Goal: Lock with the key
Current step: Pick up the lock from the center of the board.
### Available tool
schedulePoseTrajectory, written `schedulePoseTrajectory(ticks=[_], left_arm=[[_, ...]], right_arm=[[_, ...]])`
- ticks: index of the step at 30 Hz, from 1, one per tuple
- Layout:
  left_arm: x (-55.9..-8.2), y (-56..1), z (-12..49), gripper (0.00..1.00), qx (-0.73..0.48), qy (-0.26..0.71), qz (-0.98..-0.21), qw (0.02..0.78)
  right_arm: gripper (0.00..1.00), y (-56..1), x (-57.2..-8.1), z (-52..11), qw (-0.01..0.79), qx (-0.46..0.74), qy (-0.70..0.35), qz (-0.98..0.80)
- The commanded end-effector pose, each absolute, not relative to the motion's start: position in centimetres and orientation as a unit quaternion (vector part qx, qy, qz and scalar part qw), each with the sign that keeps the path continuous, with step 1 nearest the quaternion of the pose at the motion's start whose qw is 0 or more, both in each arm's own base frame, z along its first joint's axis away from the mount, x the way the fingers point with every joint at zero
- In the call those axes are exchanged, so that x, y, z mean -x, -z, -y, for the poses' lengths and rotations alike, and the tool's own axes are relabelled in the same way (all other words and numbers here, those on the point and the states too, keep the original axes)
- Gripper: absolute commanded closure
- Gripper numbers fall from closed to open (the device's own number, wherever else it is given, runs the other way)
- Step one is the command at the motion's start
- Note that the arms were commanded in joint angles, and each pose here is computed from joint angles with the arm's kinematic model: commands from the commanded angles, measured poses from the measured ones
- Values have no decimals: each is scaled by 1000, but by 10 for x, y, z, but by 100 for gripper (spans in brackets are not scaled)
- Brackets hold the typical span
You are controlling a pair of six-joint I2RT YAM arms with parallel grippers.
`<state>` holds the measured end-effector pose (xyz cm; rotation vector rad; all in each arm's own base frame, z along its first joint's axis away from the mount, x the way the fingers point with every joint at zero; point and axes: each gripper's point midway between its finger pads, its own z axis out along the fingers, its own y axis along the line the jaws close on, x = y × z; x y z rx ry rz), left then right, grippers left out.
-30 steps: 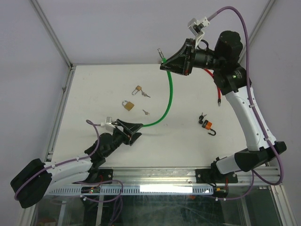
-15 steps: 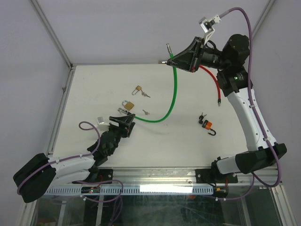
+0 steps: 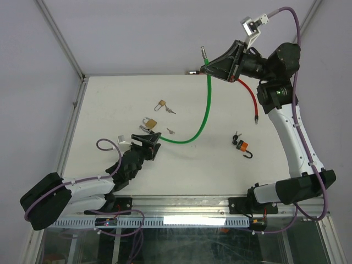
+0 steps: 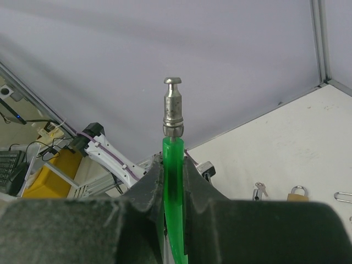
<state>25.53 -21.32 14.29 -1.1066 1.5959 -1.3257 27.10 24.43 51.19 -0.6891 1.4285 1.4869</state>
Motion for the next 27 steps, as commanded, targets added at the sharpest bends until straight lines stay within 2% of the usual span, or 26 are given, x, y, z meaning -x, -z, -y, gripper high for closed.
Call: schedulePoseTrajectory(ticks=[1, 7, 9, 14, 17, 18, 19, 23, 27], left_arm=[[-258, -159, 234, 23, 428, 555, -618, 356], [-264, -165, 250, 25, 415, 581, -607, 348], [-266, -170, 254, 32, 409, 589, -602, 351], [-270, -191, 253, 59, 392, 613, -572, 378], [-271, -204, 249, 83, 378, 614, -562, 405], [-271, -210, 246, 95, 371, 611, -560, 418], [-271, -213, 244, 100, 363, 606, -561, 432], [-270, -229, 229, 100, 312, 558, -575, 510], [-267, -259, 223, 100, 198, 488, -594, 608]], right_arm=[[100, -550, -238, -235, 499, 305, -611, -534], [100, -555, -229, -232, 488, 298, -627, -528], [100, -554, -227, -230, 488, 297, -629, -527], [100, -549, -227, -227, 489, 292, -628, -530], [100, -544, -226, -224, 492, 290, -624, -533], [100, -541, -226, -223, 494, 291, -622, -534], [100, -539, -225, -222, 496, 292, -618, -535], [100, -515, -220, -220, 461, 262, -626, -571], [100, -480, -212, -219, 408, 217, -637, -618]])
